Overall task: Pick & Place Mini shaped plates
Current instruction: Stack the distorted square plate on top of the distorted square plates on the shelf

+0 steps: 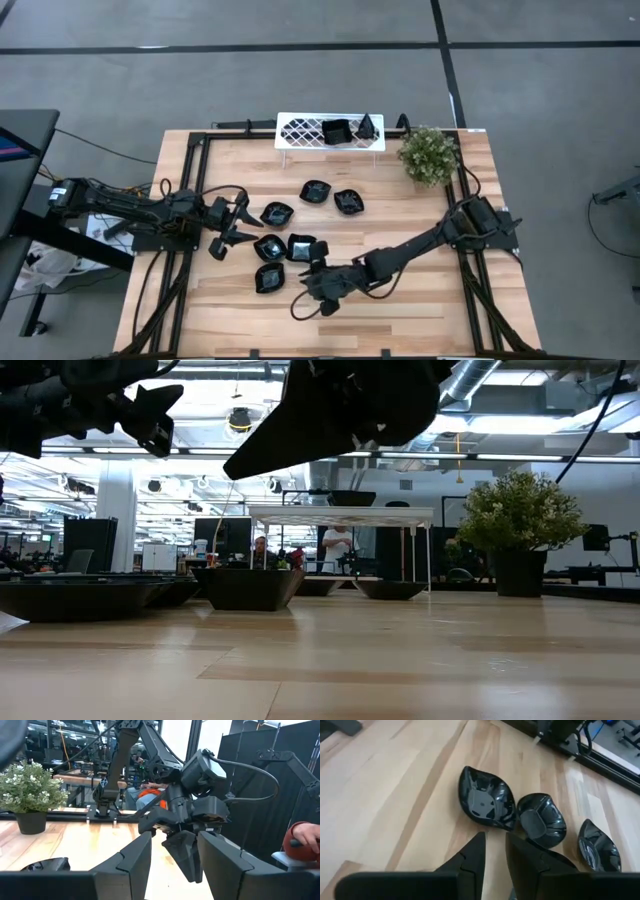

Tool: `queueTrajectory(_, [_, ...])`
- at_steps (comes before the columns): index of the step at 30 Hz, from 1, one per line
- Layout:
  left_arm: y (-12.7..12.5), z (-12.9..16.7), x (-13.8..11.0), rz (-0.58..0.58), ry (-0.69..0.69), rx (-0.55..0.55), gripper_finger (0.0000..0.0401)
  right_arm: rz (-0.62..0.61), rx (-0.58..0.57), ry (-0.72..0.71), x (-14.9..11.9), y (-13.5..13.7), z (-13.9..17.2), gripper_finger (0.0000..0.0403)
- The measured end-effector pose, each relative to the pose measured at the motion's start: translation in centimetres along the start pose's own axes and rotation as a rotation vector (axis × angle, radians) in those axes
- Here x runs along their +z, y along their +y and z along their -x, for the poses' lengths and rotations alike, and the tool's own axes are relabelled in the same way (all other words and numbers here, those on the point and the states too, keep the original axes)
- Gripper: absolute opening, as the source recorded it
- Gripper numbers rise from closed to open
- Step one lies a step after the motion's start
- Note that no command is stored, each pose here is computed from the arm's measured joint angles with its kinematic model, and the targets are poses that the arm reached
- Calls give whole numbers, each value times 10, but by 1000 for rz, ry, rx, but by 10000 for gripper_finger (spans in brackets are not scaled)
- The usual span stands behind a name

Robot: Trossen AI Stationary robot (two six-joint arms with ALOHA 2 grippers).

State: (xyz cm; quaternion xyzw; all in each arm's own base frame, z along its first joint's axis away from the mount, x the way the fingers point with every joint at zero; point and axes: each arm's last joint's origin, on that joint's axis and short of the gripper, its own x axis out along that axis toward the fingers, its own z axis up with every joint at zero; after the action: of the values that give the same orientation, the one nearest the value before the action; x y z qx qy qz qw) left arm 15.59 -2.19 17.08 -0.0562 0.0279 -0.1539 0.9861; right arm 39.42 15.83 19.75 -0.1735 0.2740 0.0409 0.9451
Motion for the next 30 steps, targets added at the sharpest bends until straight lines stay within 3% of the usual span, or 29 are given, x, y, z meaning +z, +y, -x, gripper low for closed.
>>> queueTrajectory(12, [0,0,0,1,1,0,163,-28,-6,55,-7,-5,-2,73])
queueTrajectory(24, [0,0,0,4,-1,0,163,-13,-27,75,-22,-7,-23,153])
queueTrajectory(30, [0,0,0,4,-3,0,163,-8,-50,101,-29,-16,-31,165])
